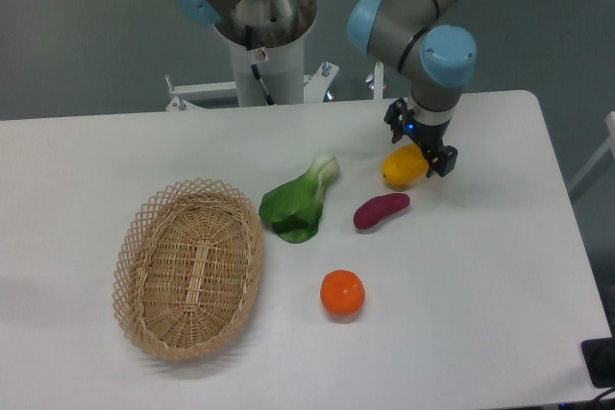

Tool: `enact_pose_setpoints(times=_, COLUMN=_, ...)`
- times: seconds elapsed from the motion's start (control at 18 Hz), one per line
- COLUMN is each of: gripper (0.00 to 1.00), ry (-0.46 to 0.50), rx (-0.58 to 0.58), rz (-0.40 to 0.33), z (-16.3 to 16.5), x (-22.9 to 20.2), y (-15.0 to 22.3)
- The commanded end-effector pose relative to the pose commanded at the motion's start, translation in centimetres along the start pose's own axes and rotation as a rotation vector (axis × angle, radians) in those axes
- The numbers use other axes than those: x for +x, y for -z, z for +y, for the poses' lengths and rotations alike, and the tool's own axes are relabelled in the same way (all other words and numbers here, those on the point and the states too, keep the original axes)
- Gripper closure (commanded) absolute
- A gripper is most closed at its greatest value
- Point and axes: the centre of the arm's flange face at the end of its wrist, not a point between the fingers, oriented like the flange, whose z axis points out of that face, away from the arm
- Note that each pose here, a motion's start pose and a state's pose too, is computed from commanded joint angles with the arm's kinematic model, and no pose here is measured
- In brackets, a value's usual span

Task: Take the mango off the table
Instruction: 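Lower the open gripper around the yellow mango, then close the gripper on the yellow mango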

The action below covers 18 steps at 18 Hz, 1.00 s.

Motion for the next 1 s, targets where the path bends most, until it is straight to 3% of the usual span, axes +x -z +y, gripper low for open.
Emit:
enact_pose_setpoints(times=0.28, gripper=0.02, ry=0.009, rx=0.0, rz=-0.006, z=-0.6, x=0.1, y=-0.3)
enact_pose_setpoints(times=0.33, gripper=0.06, ry=0.011, rx=-0.002, rz=-0.009, z=-0.6, x=0.1, y=-0.3)
enact_pose_setpoints(times=0.39, gripper=0.17, ry=0.011, rx=-0.001, rz=-0.013, z=-0.6, x=0.1, y=-0.3)
enact_pose_setpoints(times=0.56, gripper=0.38, ry=0.011, rx=-0.001, rz=-0.016, z=-0.5, x=-0.1, y=-0.1)
enact_pose_setpoints(times=0.78, gripper=0.5, ry=0.01, rx=-0.003, rz=-0.025, z=-0.5, x=-0.4, y=0.3)
enact_pose_setpoints(times=1.0, gripper=0.5, ry=0.002, rx=-0.005, rz=-0.038, z=-0.4, x=-0.9, y=0.9)
